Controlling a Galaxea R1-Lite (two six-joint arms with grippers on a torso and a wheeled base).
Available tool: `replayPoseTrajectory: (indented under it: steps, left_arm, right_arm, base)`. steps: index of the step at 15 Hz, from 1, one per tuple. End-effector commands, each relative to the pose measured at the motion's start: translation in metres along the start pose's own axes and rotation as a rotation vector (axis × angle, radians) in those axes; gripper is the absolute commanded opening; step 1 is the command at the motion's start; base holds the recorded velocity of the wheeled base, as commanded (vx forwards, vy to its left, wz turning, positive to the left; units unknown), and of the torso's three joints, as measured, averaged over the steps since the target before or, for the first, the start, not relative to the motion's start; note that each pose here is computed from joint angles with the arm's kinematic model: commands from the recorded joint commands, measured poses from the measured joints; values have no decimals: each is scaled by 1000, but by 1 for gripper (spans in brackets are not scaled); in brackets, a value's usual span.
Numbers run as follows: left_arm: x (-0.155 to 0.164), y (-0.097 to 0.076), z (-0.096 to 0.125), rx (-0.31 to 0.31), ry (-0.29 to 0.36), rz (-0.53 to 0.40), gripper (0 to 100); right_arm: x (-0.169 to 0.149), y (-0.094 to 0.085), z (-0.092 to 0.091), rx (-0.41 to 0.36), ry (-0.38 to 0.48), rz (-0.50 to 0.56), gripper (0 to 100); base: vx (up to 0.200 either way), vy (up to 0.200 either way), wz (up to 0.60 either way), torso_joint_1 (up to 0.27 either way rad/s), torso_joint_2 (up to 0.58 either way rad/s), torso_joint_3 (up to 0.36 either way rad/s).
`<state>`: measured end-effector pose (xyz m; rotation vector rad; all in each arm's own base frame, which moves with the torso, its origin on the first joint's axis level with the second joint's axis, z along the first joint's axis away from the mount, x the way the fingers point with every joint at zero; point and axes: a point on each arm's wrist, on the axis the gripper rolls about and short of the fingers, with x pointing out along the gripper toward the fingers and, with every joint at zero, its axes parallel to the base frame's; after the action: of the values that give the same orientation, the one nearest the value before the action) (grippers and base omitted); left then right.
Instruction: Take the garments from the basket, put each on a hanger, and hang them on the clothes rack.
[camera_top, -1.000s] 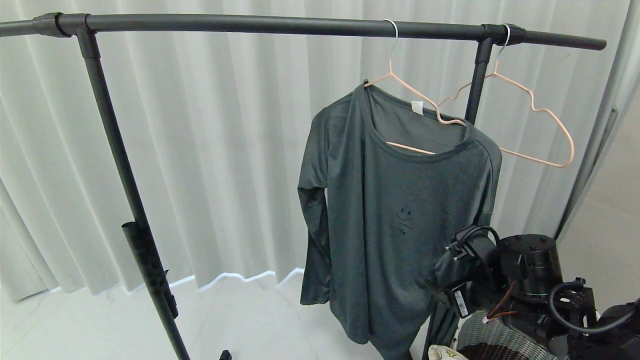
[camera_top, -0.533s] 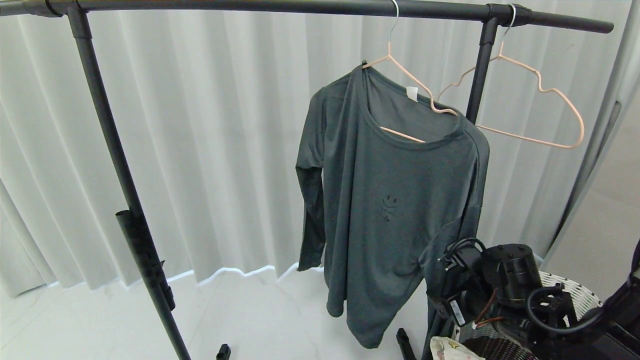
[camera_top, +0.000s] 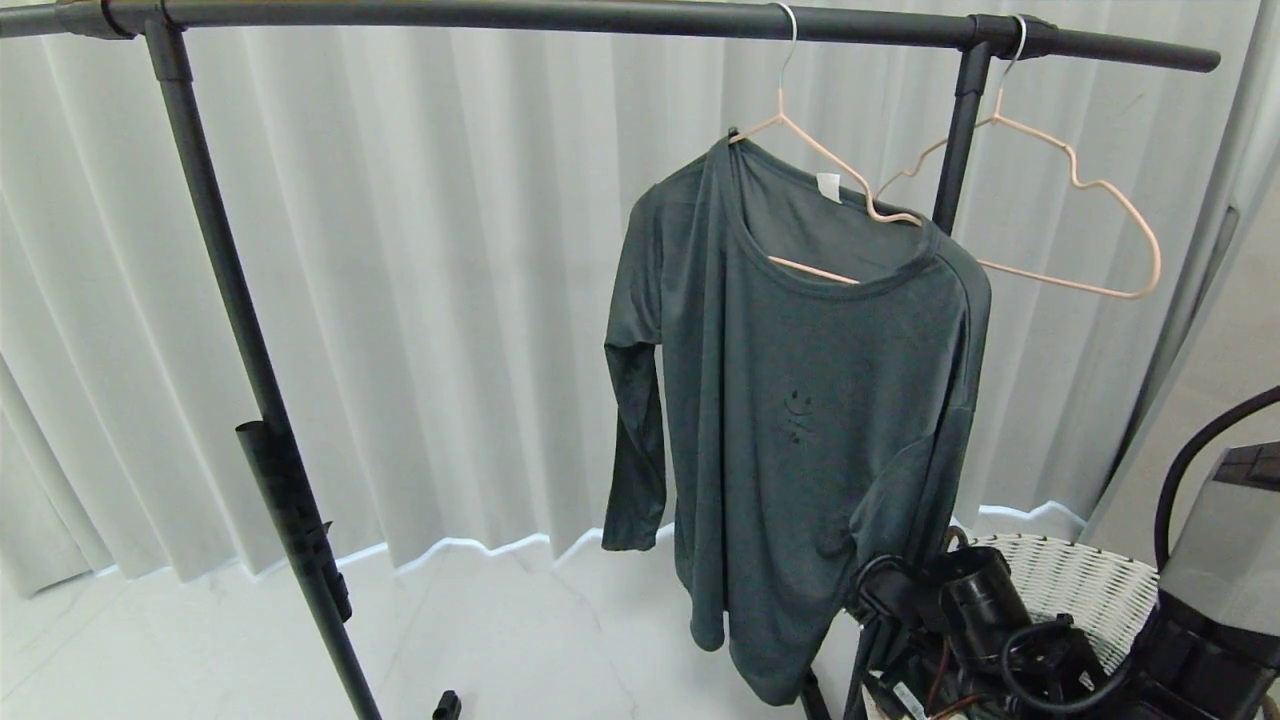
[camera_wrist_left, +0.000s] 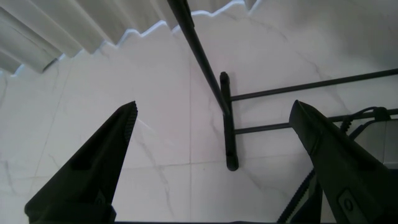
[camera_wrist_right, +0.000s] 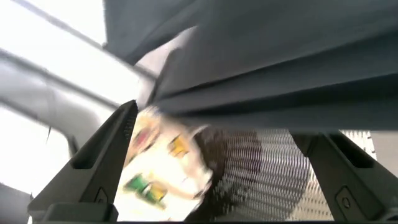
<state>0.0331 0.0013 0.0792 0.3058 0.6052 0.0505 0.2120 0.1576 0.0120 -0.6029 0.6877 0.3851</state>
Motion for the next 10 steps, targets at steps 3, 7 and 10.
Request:
replayPoseTrajectory:
  steps: [3,7,10]
  left_arm:
    - [0,0,0,1,2,0,100]
    - [0,0,0,1,2,1,100]
    - [0,0,0,0,0,2,100]
  right_arm:
    - [14,9,-17,-44,112,-49,100]
    - [25,11,-13,-41,122,-52,100]
    - [47,14,-8,-36,133,-77,100]
  base:
    - [0,0,0,0,0,0]
    - [0,0,0,0,0,0]
    - [0,0,0,0,0,0]
